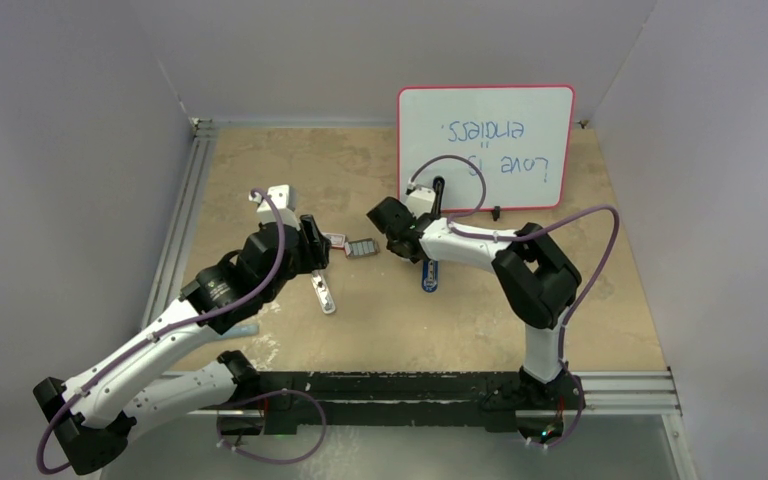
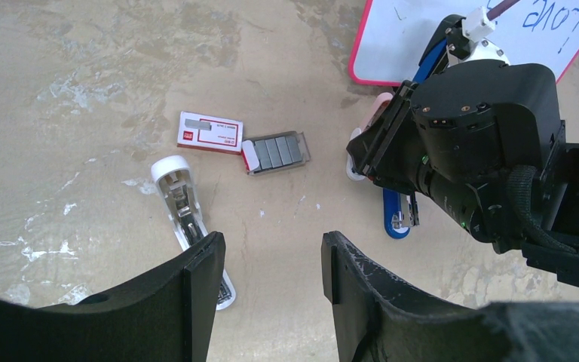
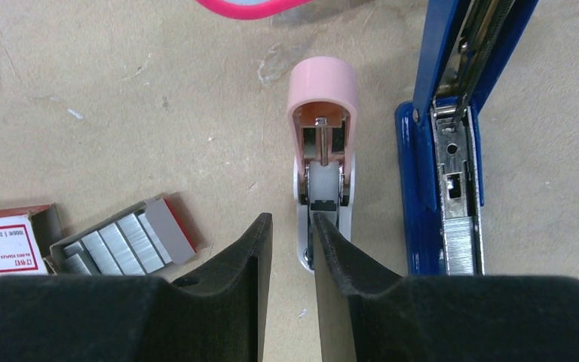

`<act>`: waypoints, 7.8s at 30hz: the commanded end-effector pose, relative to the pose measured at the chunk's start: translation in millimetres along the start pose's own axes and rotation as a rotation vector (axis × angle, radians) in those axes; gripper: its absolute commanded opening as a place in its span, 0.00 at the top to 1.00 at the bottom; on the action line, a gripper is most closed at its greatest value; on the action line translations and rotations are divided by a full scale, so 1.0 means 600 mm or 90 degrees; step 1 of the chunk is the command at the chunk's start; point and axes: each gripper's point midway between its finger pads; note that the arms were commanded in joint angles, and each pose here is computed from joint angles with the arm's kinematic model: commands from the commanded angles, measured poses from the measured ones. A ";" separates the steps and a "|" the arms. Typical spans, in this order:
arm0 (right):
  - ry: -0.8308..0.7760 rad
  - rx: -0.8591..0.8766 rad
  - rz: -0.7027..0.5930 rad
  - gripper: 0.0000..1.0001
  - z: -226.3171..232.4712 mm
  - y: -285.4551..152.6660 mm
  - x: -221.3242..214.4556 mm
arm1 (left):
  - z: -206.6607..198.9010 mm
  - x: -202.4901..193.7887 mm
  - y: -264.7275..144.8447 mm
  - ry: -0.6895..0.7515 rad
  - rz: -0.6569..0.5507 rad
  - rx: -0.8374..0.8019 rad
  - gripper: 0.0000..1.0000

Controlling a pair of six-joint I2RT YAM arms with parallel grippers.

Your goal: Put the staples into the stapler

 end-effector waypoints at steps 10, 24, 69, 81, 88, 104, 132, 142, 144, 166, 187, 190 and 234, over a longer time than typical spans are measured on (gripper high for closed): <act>0.005 0.026 -0.047 0.71 0.024 -0.024 0.047 | -0.004 0.012 0.000 -0.012 -0.019 -0.005 0.50; 0.002 0.034 -0.058 0.70 0.028 -0.014 0.053 | -0.005 0.011 0.002 -0.011 -0.018 -0.004 0.50; -0.008 0.091 -0.071 0.68 0.057 -0.058 0.094 | -0.006 0.009 0.003 -0.011 -0.015 -0.004 0.50; -0.235 0.265 0.027 0.77 0.170 -0.075 -0.014 | 0.000 0.011 0.002 -0.013 -0.019 0.006 0.50; -0.259 0.281 0.052 0.83 0.198 -0.060 -0.053 | 0.004 0.015 -0.002 -0.016 -0.025 0.010 0.50; -0.304 0.273 0.080 0.69 0.201 -0.037 -0.095 | 0.003 0.014 0.000 -0.016 -0.023 0.011 0.50; -0.318 0.218 0.051 0.78 0.199 -0.017 -0.106 | 0.003 0.013 0.000 -0.015 -0.022 0.010 0.50; -0.242 0.253 0.021 0.81 0.218 -0.067 -0.064 | 0.003 0.013 0.000 -0.015 -0.021 0.010 0.50; -0.230 0.258 0.009 0.81 0.220 -0.076 -0.053 | 0.003 0.013 0.000 -0.015 -0.021 0.010 0.50; -0.210 0.172 -0.009 0.82 0.197 0.020 -0.003 | 0.002 0.011 0.004 -0.010 -0.017 0.013 0.50; -0.290 0.150 0.125 0.82 0.090 -0.009 -0.069 | 0.003 0.010 0.004 -0.009 -0.017 0.014 0.50; -0.293 0.178 0.149 0.82 0.086 -0.024 -0.089 | 0.004 0.009 0.005 -0.009 -0.017 0.017 0.50; -0.366 0.265 0.041 0.71 0.180 -0.053 -0.073 | 0.055 -0.014 0.015 0.011 0.001 0.136 0.50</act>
Point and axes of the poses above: each gripper's point midway between its finger pads, its own y axis out along the fingers, its own z axis along the line the jaws close on, x = y × z, and after that the axes turned 13 degrees about y, right-handed
